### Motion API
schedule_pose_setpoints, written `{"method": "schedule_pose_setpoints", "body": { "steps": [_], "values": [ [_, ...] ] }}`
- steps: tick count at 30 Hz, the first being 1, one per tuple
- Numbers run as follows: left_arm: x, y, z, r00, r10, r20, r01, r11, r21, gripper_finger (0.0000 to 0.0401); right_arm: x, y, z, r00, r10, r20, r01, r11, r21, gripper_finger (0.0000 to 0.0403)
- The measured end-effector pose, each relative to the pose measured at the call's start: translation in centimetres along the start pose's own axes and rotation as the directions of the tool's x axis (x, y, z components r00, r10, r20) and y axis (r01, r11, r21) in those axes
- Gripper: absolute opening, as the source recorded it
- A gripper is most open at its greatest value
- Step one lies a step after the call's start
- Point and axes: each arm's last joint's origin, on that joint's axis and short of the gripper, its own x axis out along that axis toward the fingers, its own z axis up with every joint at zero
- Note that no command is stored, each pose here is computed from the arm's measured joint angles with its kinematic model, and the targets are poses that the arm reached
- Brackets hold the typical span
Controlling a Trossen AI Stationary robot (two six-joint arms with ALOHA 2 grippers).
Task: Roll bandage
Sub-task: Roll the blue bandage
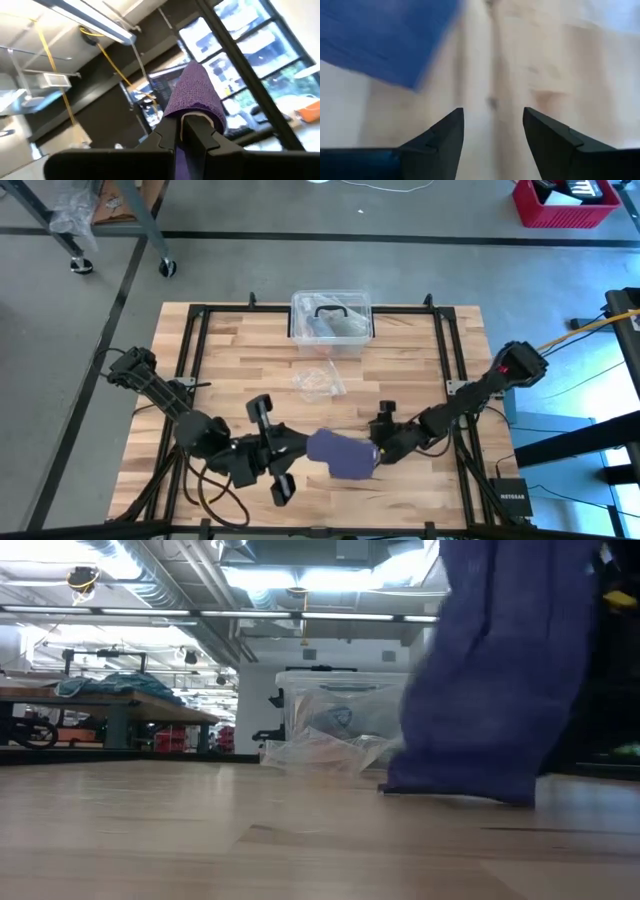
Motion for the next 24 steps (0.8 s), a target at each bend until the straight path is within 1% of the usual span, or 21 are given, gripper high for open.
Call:
{"method": "schedule_pose_setpoints", "body": {
  "steps": [3,6,8,10,12,14,17,20,22,24],
  "values": [
    [0.0,0.5,0.2,0.998,0.067,-0.015,-0.066,0.997,0.03,0.0008,-2.8,-1.0,1.5,0.999,-0.021,-0.048,0.02,1.0,-0.021,0.0207],
    [0.2,1.1,0.1,0.992,0.12,-0.043,-0.117,0.991,0.061,0.0008,-6.8,-2.1,2.7,0.998,-0.023,-0.053,0.022,1.0,-0.018,0.0207],
    [0.3,1.2,-0.1,0.99,0.127,-0.054,-0.123,0.989,0.078,0.0008,-9.8,-2.8,3.5,1.0,-0.015,0.017,0.015,1.0,0.011,0.0207],
    [0.5,1.3,-0.4,0.99,0.128,-0.063,-0.122,0.989,0.087,0.0008,-12.5,-3.3,3.9,0.992,0.016,0.123,-0.022,0.998,0.053,0.0207],
    [0.6,1.3,-0.6,0.99,0.124,-0.074,-0.117,0.989,0.091,0.0008,-14.8,-3.5,4.3,0.962,0.057,0.265,-0.088,0.991,0.105,0.0207],
    [0.8,1.3,-1.0,0.989,0.118,-0.088,-0.11,0.989,0.097,0.0008,-16.6,-3.6,4.2,0.919,0.101,0.381,-0.163,0.978,0.132,0.0207],
    [1.1,1.2,-1.5,0.988,0.1,-0.115,-0.091,0.992,0.083,0.0008,-18.1,-3.3,4.1,0.838,0.143,0.527,-0.259,0.954,0.154,0.0207],
    [1.5,1.0,-2.4,0.985,0.072,-0.156,-0.063,0.996,0.065,0.0008,-18.1,-2.8,4.1,0.773,0.158,0.615,-0.326,0.93,0.171,0.0207],
    [1.8,0.9,-3.1,0.98,0.055,-0.189,-0.047,0.998,0.049,0.0008,-17.5,-2.3,4.2,0.747,0.146,0.649,-0.331,0.928,0.173,0.0207],
    [1.9,0.8,-3.8,0.973,0.032,-0.229,-0.029,0.999,0.018,0.0008,-16.6,-1.9,4.5,0.749,0.121,0.652,-0.295,0.942,0.163,0.0207]
  ]
}}
